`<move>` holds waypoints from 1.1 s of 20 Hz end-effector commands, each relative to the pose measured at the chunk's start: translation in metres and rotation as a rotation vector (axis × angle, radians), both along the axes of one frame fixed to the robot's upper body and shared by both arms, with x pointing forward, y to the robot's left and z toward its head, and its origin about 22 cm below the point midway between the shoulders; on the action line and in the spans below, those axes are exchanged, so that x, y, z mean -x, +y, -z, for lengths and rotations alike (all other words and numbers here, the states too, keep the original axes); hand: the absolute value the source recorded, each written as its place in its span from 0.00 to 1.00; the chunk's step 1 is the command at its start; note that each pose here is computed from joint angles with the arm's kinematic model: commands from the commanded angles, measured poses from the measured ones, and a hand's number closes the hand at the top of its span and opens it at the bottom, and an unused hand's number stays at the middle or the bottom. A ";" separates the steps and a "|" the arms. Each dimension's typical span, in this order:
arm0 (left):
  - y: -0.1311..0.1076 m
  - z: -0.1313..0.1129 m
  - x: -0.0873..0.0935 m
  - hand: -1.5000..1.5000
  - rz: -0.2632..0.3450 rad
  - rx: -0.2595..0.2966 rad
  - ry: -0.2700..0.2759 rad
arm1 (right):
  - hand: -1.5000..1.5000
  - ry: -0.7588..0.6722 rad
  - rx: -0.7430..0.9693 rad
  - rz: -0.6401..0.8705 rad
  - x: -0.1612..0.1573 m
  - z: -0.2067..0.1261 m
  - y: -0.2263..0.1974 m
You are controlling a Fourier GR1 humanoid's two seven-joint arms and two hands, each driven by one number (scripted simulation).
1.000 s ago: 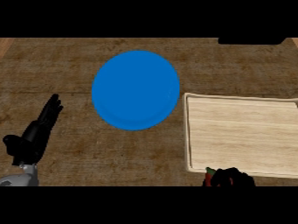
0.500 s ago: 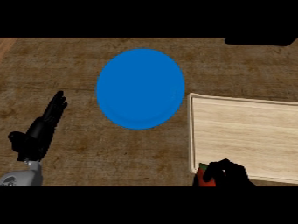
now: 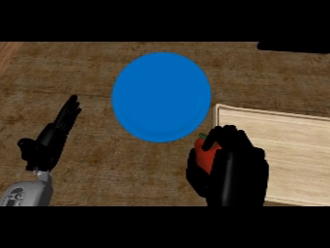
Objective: Pick the bell pepper from the tray and place it in the plate
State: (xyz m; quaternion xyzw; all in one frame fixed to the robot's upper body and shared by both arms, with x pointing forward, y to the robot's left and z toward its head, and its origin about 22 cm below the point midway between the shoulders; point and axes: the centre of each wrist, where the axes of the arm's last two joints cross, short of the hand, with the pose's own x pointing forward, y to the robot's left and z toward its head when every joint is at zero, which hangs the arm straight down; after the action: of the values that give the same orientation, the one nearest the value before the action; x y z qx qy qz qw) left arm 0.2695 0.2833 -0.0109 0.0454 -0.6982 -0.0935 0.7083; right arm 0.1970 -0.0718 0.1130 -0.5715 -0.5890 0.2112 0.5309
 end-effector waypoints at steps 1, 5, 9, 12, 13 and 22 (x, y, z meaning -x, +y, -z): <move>-0.015 -0.008 -0.008 0.50 0.027 0.016 -0.012 | 1.00 0.037 -0.136 0.115 -0.045 -0.015 0.015; -0.014 0.006 -0.004 0.50 0.021 0.011 -0.006 | 1.00 0.000 -0.224 0.144 -0.077 -0.012 0.020; -0.009 0.001 -0.006 0.50 0.026 0.013 0.005 | 0.00 -0.011 -0.303 0.227 -0.107 -0.019 0.012; -0.016 0.000 -0.011 0.50 0.025 0.016 0.007 | 0.00 0.033 -0.347 0.260 -0.123 -0.014 0.012; -0.004 -0.003 -0.005 0.50 0.058 -0.004 0.005 | 0.00 0.020 -0.362 0.266 -0.132 -0.013 0.009; -0.006 -0.001 -0.010 0.50 0.007 0.020 0.014 | 0.00 -0.273 -0.603 0.209 -0.142 -0.024 0.000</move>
State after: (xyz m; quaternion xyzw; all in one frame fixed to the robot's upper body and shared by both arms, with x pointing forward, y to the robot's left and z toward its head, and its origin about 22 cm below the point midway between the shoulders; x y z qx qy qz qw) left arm 0.2767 0.2760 -0.0102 0.0356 -0.6977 -0.0969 0.7089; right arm 0.3396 -0.0747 0.1317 -0.5233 -0.6137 0.0407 0.5898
